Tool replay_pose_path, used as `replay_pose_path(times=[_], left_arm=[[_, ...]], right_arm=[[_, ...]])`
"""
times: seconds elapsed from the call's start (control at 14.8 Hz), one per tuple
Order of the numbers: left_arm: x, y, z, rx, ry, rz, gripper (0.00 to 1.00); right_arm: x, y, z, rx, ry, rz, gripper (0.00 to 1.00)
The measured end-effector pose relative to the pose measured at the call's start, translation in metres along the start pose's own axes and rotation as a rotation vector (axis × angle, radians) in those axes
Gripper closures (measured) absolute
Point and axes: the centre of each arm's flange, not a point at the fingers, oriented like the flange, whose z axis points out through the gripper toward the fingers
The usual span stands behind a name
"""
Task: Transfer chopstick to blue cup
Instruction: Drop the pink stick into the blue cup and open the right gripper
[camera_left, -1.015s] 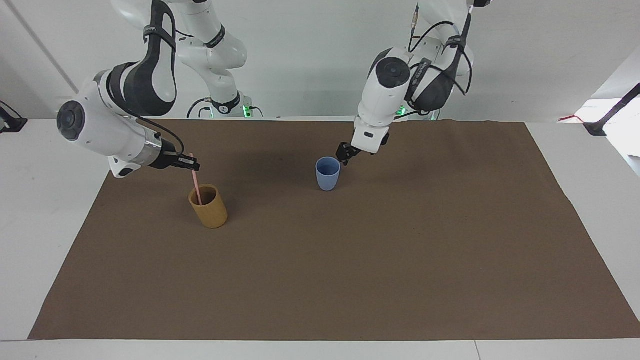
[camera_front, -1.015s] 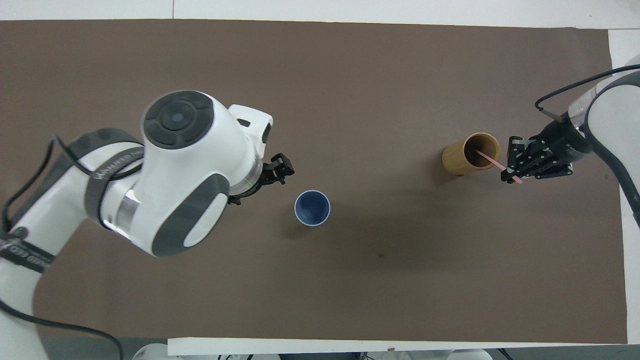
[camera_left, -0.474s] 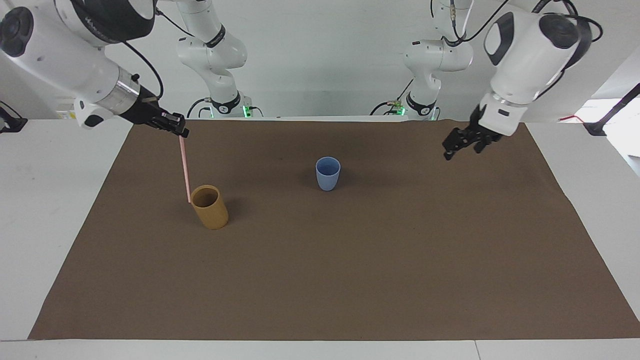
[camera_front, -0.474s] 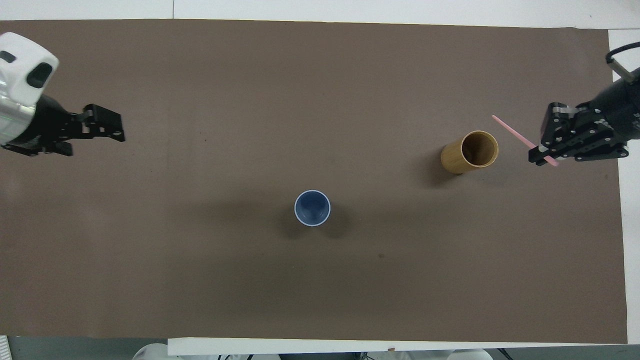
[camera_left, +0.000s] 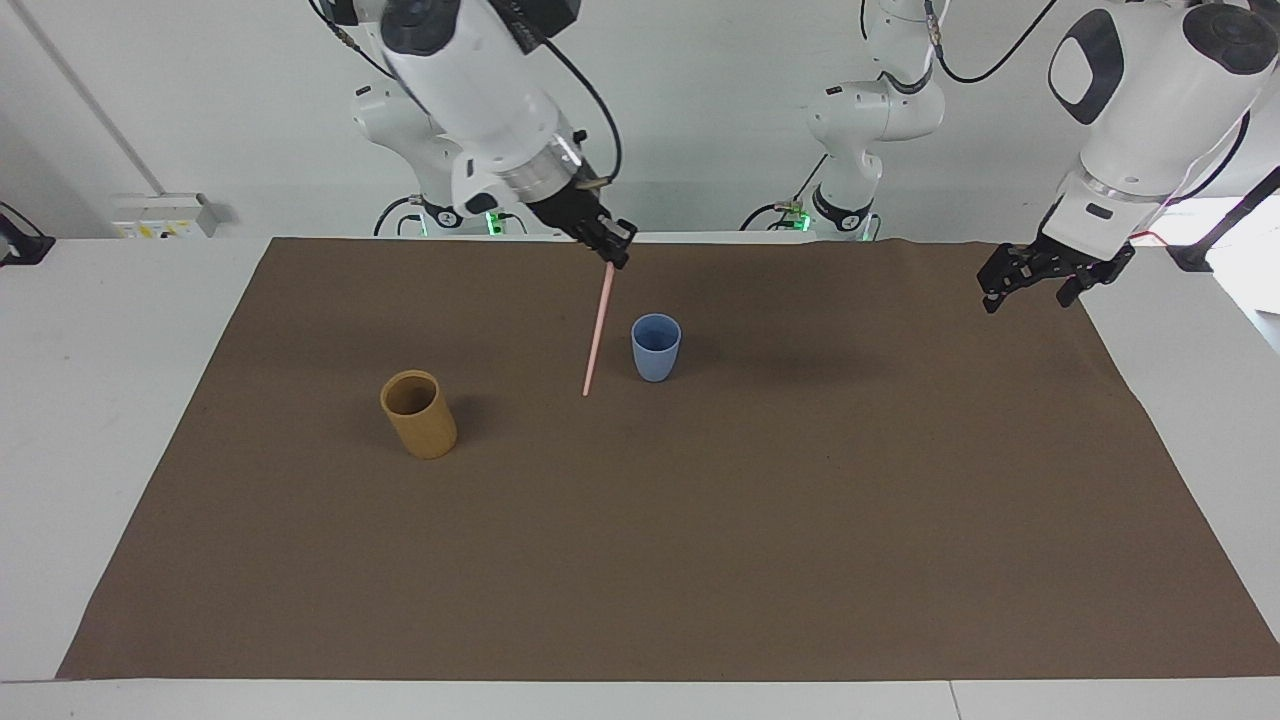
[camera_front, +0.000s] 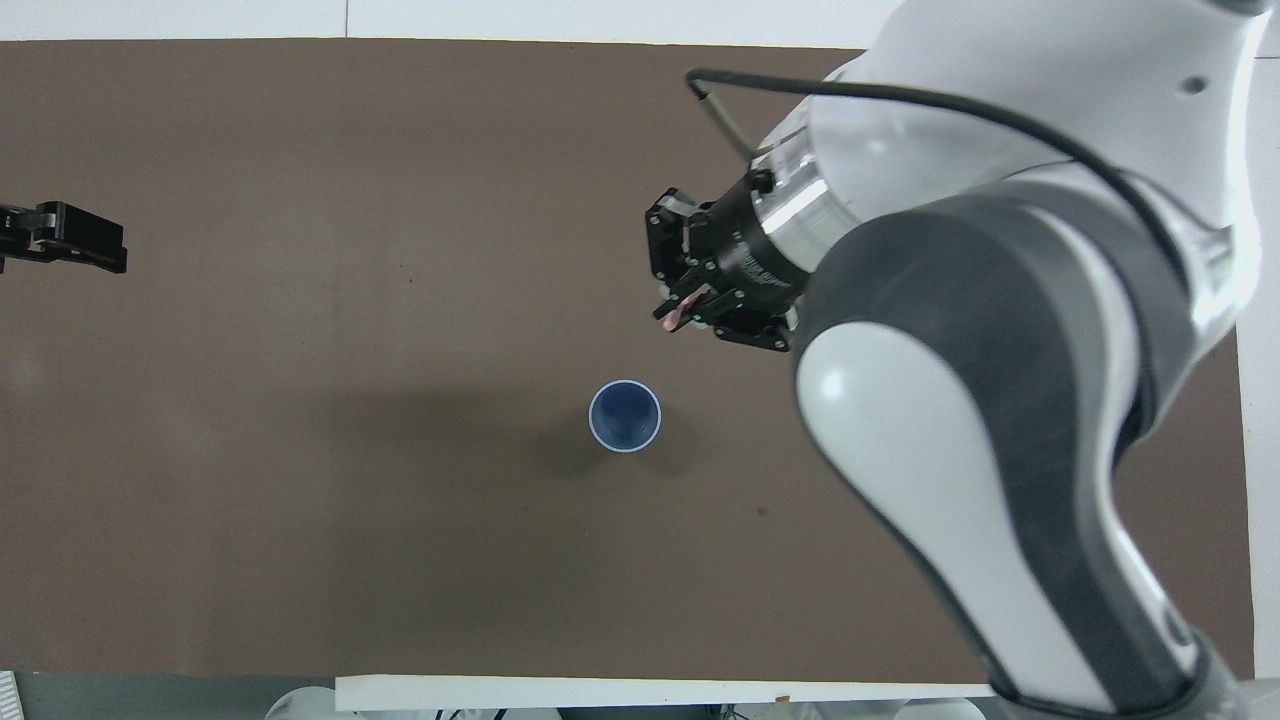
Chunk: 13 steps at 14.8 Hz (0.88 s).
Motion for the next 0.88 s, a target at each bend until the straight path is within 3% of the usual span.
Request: replay_pose_path(times=[0.14,0.34,0.61,0.88], left_arm=[[0.002,-0.007,0.002,0.003,-0.004,0.009,0.0],[0.002,-0.028,0.008,-0.057,-0.011,-0.033,0.0],[0.0,-0.039,0.011,-0.076,-0.025,-0.051,0.0],[-0.001,-0.049,0.015,-0.117,-0.035,-0.08,0.0]], right_arm=[[-0.003,0.002,0.034,0.028,-0.042,0.051,0.91],[-0.019,0.014,0.072,0.012,-0.097,0.129,0.91],[-0.064,0.02,0.087,-0.03,-0.108,0.222,0.91],[-0.059,0.035,0.105,-0.026,-0.157,0.298,0.91]])
